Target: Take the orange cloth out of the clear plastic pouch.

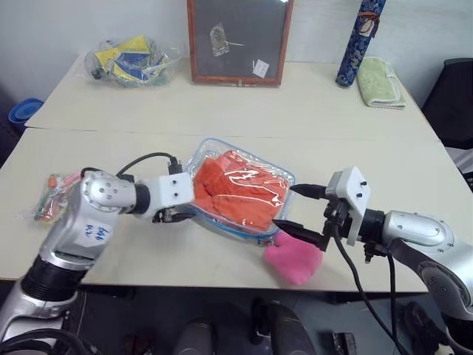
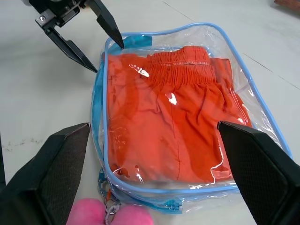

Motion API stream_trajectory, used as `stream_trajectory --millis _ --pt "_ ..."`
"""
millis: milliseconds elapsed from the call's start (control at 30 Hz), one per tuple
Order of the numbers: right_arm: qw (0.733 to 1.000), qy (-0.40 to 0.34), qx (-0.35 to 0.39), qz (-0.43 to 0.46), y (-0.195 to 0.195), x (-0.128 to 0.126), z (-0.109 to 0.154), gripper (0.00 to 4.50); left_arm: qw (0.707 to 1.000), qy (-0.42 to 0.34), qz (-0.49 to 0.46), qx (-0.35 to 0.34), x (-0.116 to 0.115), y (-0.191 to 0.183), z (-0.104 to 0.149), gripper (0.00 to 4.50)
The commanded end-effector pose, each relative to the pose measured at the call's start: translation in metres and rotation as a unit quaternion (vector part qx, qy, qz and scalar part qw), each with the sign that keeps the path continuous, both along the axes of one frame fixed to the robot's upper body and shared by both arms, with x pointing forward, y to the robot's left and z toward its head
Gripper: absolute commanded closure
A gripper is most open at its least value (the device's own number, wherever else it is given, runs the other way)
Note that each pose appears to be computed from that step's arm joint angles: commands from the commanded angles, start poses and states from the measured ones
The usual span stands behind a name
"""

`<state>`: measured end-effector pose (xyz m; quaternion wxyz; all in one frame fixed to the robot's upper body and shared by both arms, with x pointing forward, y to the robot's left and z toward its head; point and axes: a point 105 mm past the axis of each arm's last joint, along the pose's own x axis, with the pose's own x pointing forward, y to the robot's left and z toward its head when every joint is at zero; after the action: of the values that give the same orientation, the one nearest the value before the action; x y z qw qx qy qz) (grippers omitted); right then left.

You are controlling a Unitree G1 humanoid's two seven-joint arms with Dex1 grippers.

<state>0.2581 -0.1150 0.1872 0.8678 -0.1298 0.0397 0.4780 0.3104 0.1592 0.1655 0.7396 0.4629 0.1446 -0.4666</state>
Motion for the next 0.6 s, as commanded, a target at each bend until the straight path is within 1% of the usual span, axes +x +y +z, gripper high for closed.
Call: stream_trajectory --millis 33,100,133,233,367,467,600 --pt "1.000 -0.019 0.010 0.005 0.002 -0.003 0.009 0.00 0.994 -0.024 -0.097 0.034 0.001 0.006 0.005 1.45" --pt "1.000 -0.019 0.012 0.005 0.002 -0.003 0.011 0.00 0.988 -0.032 -0.137 0.065 0.005 0.012 -0.001 1.45" --pt "1.000 -0.020 0.014 0.004 0.002 -0.003 0.012 0.00 0.986 -0.042 -0.148 0.072 0.011 0.014 -0.002 1.45" --pt "1.000 -0.020 0.017 0.004 0.002 -0.004 0.013 0.00 0.978 -0.077 -0.184 0.065 0.028 0.007 0.000 1.45" --pt "1.000 -0.019 0.016 0.004 0.002 -0.007 0.014 0.00 0.966 -0.117 -0.226 0.057 0.043 -0.006 0.000 1.45" --pt "1.000 -0.017 0.017 0.005 0.003 -0.010 0.014 0.00 0.961 -0.103 -0.247 0.073 0.045 -0.006 -0.011 1.45" --pt "1.000 -0.016 0.015 0.004 0.002 -0.013 0.013 0.00 0.964 -0.067 -0.250 0.057 0.039 -0.002 -0.018 2.32"
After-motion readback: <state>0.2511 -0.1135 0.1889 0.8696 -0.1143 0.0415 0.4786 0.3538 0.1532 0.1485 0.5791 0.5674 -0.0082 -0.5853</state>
